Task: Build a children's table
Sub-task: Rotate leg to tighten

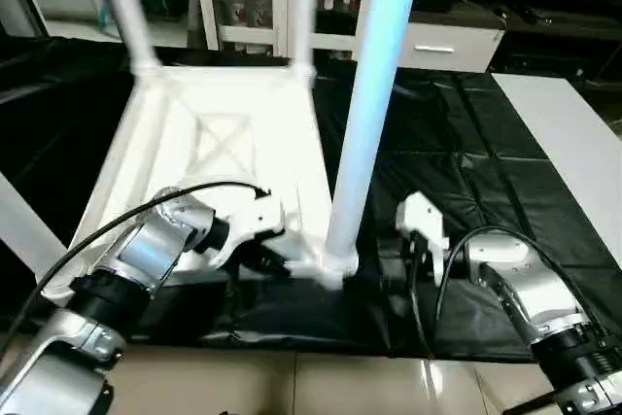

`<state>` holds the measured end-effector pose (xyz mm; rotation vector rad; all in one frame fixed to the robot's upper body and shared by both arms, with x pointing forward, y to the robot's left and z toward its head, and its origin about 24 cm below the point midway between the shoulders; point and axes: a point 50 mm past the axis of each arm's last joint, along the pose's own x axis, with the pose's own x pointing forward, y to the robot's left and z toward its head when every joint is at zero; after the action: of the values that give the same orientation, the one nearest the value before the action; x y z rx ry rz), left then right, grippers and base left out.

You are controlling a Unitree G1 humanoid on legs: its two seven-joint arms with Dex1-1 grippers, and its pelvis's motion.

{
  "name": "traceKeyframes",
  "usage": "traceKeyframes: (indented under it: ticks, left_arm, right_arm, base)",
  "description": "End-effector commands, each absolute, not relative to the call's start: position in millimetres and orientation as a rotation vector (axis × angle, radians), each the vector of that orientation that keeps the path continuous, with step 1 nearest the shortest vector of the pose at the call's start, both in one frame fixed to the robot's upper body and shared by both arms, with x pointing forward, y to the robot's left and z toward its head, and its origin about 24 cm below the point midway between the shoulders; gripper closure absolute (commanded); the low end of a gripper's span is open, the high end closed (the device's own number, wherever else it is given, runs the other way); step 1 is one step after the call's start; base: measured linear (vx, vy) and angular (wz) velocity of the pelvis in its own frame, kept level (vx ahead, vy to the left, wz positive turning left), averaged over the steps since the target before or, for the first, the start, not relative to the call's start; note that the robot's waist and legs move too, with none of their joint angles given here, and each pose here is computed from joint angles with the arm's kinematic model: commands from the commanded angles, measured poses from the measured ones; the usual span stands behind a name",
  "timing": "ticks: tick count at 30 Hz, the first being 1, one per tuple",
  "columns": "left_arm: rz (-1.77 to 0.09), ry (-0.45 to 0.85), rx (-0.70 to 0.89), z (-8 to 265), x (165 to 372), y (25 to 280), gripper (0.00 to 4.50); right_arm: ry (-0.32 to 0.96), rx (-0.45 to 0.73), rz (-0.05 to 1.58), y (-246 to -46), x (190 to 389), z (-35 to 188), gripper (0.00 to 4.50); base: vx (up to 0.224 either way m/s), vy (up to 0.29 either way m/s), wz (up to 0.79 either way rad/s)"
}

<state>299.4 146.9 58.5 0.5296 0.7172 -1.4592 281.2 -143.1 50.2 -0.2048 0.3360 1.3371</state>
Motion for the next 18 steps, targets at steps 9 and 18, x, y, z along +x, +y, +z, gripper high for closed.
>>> traceKeyframes:
  ticks: [9, 18]
  left_arm:
    - [-1.592, 0.949, 0.515, 27.2, 271.3, 145.0, 4.5]
    - [-1.574, 0.946, 0.528, 26.7, 272.9, 144.2, 4.5]
  right_arm:
    - [0.38, -0.264, 1.467, -136.4, 269.7, 49.0, 0.03]
    - [0.365, -0.266, 1.409, -129.6, 278.7, 45.9, 0.6]
  base:
    - [0.0, 0.0, 0.0]
    - [0.0, 0.0, 0.0]
